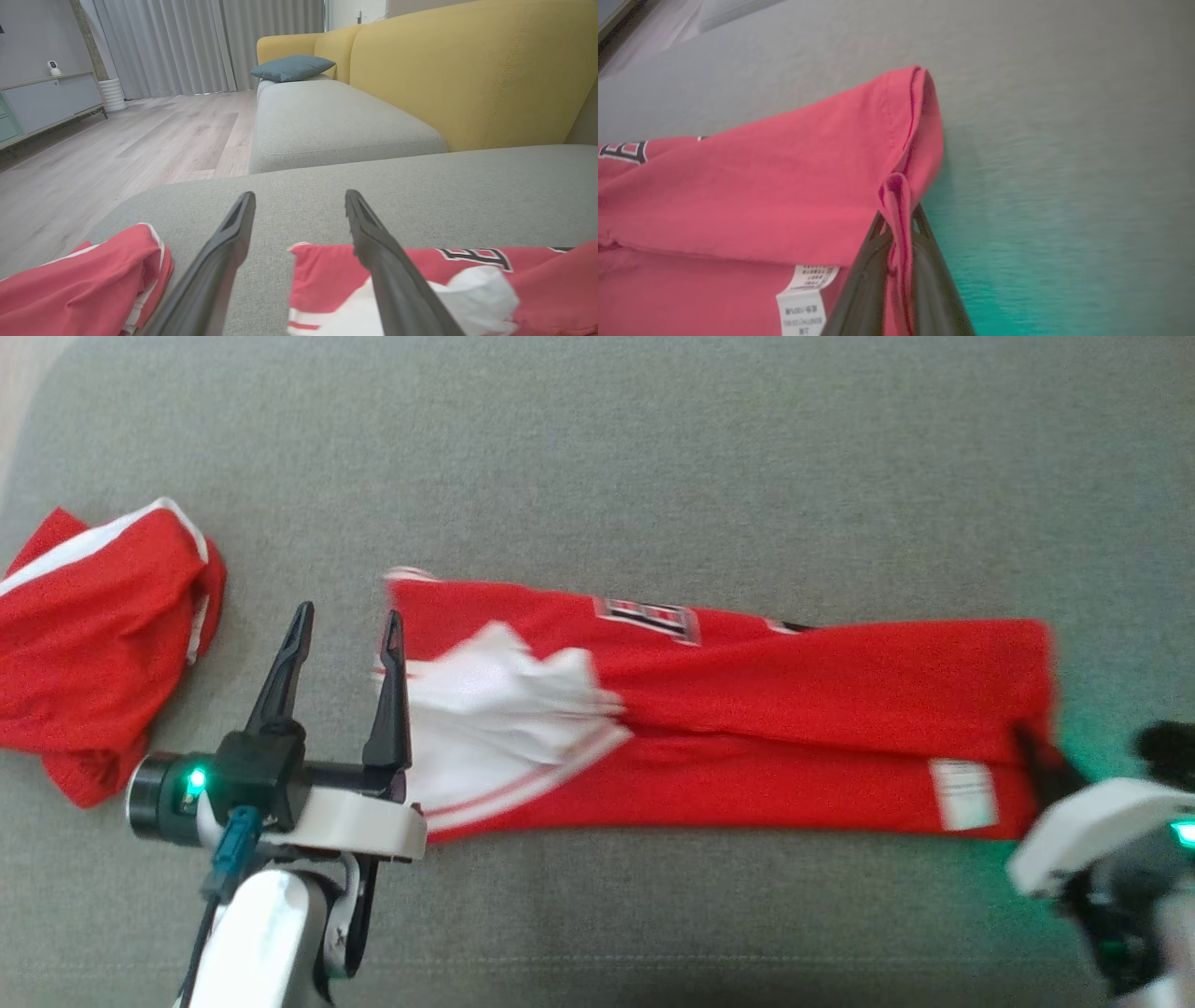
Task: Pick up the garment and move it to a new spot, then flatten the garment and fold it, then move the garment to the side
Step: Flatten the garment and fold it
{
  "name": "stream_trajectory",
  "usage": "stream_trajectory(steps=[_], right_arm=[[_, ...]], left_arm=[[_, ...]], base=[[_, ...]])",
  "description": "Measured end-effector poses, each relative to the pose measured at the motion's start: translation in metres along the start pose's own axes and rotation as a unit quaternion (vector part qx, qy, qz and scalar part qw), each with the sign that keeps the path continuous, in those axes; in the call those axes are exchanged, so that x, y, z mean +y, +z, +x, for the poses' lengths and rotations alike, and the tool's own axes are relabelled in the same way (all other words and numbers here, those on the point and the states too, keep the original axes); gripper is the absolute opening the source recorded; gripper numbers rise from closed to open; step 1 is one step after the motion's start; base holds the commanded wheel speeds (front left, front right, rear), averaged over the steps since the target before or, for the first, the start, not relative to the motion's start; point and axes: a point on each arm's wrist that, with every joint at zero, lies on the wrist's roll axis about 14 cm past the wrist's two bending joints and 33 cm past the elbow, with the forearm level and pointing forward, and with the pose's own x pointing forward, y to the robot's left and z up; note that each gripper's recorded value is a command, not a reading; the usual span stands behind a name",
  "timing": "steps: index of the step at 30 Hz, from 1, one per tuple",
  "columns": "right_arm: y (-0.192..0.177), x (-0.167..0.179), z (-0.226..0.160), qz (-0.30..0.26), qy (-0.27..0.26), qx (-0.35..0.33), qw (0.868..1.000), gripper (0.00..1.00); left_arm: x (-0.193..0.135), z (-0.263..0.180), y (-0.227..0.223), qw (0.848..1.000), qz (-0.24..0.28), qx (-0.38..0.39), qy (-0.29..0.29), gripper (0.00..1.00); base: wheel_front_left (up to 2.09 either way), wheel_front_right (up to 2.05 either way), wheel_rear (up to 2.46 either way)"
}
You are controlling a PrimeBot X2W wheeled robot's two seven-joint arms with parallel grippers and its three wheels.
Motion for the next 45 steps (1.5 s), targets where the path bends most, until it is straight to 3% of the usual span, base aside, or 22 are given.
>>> stream_trajectory(steps=[7,11,14,18,22,27,28,33,39,40,41,42,45], right_arm=[[0.039,-0.067,-0.034,0.005,-0.087,-0.063,0.994,0.00],[0.059,-0.061,-0.043,-0.002,-0.079,-0.082,0.993,0.00],[0.073,-0.021,-0.044,0.000,-0.024,-0.095,0.995,0.00],[0.083,0.063,-0.040,0.029,0.098,-0.095,0.990,0.00],[0.092,0.144,-0.041,0.051,0.222,-0.091,0.969,0.00],[0.073,0.201,-0.037,0.051,0.305,-0.047,0.950,0.00],[0.060,0.224,-0.037,0.059,0.338,-0.029,0.939,0.00],[0.027,0.267,-0.034,0.078,0.394,0.020,0.916,0.00],[0.013,0.284,-0.019,0.076,0.403,0.028,0.912,0.00],[0.011,0.285,-0.016,0.073,0.402,0.028,0.913,0.17],[0.010,0.285,-0.014,0.070,0.401,0.027,0.913,0.76],[0.010,0.285,-0.012,0.069,0.399,0.022,0.914,1.00],[0.014,0.287,-0.010,0.061,0.400,0.004,0.914,1.00]], left_arm=[[-0.007,-0.002,0.010,1.000,-0.001,-0.013,-0.010,1.00],[-0.009,-0.002,0.014,1.000,0.000,-0.018,-0.014,1.00],[-0.011,-0.004,0.016,1.000,0.001,-0.018,-0.018,1.00],[-0.014,-0.008,0.015,1.000,-0.003,-0.013,-0.021,1.00],[-0.016,-0.010,0.016,1.000,-0.004,-0.014,-0.025,1.00],[-0.013,-0.015,0.014,1.000,-0.003,-0.009,-0.021,1.00],[-0.010,-0.017,0.012,1.000,-0.002,-0.005,-0.015,1.00],[-0.004,-0.021,0.003,1.000,-0.002,0.010,-0.004,1.00],[0.003,-0.019,0.000,1.000,-0.001,0.012,0.008,1.00],[0.003,-0.020,-0.002,1.000,-0.001,0.014,0.009,1.00],[0.003,-0.020,-0.003,1.000,-0.002,0.016,0.008,1.00],[0.002,-0.020,-0.004,1.000,-0.002,0.017,0.008,1.00],[0.001,-0.018,-0.007,1.000,-0.002,0.020,0.006,1.00]], base=[[0.00,0.00,0.00],[0.00,0.00,0.00],[0.00,0.00,0.00],[0.00,0.00,0.00],[0.00,0.00,0.00],[0.00,0.00,0.00],[0.00,0.00,0.00],[0.00,0.00,0.00],[0.00,0.00,0.00],[0.00,0.00,0.00],[0.00,0.00,0.00],[0.00,0.00,0.00],[0.00,0.00,0.00]])
